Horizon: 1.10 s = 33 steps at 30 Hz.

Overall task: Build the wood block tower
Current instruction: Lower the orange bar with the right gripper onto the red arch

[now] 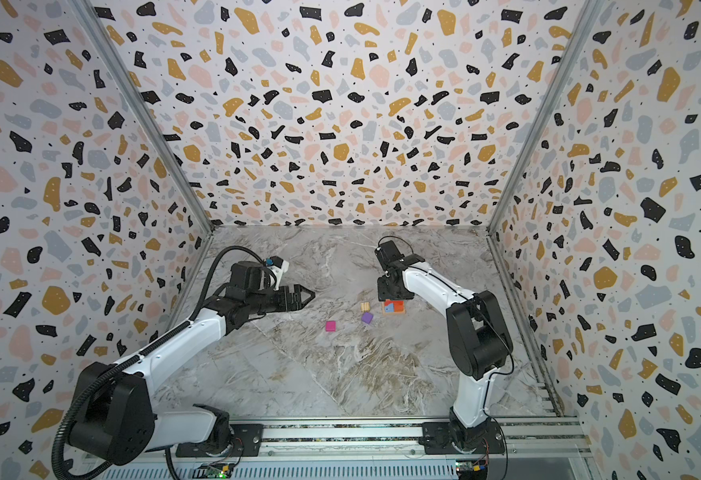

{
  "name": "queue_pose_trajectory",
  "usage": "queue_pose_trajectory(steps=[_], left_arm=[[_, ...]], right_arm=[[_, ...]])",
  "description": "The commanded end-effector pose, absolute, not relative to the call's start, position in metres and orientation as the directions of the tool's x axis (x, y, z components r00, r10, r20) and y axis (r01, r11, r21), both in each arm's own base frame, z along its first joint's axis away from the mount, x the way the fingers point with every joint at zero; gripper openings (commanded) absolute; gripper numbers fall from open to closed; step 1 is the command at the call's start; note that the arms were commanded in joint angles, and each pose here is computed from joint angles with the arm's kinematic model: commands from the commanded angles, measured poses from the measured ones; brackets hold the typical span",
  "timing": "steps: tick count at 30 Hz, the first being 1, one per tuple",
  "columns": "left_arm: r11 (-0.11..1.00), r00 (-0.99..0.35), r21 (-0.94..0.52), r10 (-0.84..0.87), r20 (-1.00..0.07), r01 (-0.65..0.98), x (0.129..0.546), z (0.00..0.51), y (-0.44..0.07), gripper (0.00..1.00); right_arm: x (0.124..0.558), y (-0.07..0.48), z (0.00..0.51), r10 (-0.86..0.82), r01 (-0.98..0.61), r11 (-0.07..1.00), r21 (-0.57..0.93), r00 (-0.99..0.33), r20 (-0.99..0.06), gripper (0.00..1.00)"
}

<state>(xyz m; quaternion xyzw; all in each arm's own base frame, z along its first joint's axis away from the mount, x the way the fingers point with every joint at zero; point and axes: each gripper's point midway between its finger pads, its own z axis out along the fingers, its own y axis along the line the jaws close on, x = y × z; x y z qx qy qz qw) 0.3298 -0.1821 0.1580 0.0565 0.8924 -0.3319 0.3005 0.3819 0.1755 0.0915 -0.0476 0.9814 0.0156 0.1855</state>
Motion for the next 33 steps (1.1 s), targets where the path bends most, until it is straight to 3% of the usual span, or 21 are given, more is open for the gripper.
queue_pose_trajectory(steps=[1,33], left_arm=[[0.761,-0.792,-0.564,-0.111,-0.601,0.321,0.3315,0.1675,-0.1825,1.0],[0.763,-0.79,-0.56,-0.109,-0.603,0.322,0.3312,0.1678,-0.1823,1.0]], right_arm=[[0.3908,0.1749,0.1034,-0.07,-0.082,0.996,0.014,-0.917,-0.394,0.5],[0.3884,0.1736,0.0973,-0.072,-0.083,0.996,0.012,-0.922,-0.381,0.5]])
